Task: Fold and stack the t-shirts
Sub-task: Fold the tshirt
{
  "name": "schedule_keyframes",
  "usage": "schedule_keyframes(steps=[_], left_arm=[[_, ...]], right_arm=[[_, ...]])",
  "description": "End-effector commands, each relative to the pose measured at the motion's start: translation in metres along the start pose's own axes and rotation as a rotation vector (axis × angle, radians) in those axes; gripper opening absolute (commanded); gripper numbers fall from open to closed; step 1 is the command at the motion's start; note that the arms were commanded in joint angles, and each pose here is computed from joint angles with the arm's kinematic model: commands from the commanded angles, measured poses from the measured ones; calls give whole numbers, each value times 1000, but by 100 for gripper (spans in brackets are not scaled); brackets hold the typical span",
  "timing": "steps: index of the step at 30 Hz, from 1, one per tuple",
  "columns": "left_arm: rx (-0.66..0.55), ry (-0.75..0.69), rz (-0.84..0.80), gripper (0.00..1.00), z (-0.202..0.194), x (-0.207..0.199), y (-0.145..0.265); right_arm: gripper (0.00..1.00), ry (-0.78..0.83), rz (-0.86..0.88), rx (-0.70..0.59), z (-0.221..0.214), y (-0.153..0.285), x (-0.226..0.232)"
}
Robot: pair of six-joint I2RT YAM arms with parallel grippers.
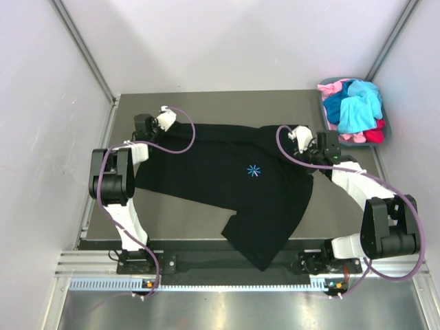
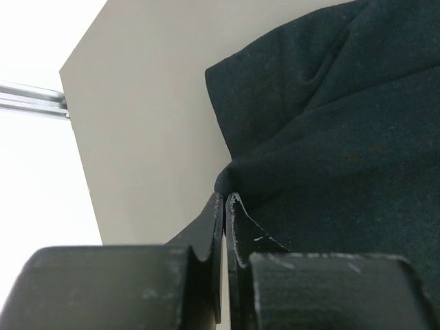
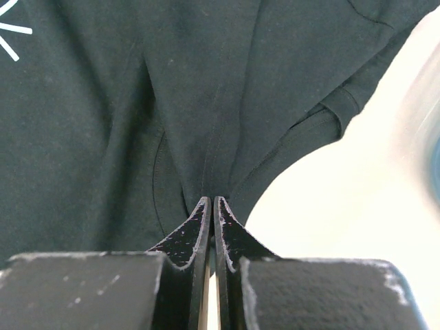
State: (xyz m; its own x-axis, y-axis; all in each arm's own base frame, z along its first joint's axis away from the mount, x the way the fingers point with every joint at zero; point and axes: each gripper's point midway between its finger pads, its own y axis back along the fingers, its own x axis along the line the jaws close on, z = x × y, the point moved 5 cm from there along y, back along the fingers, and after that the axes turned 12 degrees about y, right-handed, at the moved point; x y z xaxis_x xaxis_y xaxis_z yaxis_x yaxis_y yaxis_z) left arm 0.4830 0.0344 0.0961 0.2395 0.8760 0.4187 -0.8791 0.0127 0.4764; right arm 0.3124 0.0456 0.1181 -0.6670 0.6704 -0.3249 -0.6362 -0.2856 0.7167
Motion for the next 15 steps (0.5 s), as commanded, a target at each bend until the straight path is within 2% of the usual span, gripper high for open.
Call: schedule_keyframes(steps=[1,15], left_arm=[[-33,6,41,0,14,13,11],[-33,-4,118,0,16,25,11]], right_arm=[[0,19,26,-38,8,1,4],[0,28,60,-52,13,7,10]])
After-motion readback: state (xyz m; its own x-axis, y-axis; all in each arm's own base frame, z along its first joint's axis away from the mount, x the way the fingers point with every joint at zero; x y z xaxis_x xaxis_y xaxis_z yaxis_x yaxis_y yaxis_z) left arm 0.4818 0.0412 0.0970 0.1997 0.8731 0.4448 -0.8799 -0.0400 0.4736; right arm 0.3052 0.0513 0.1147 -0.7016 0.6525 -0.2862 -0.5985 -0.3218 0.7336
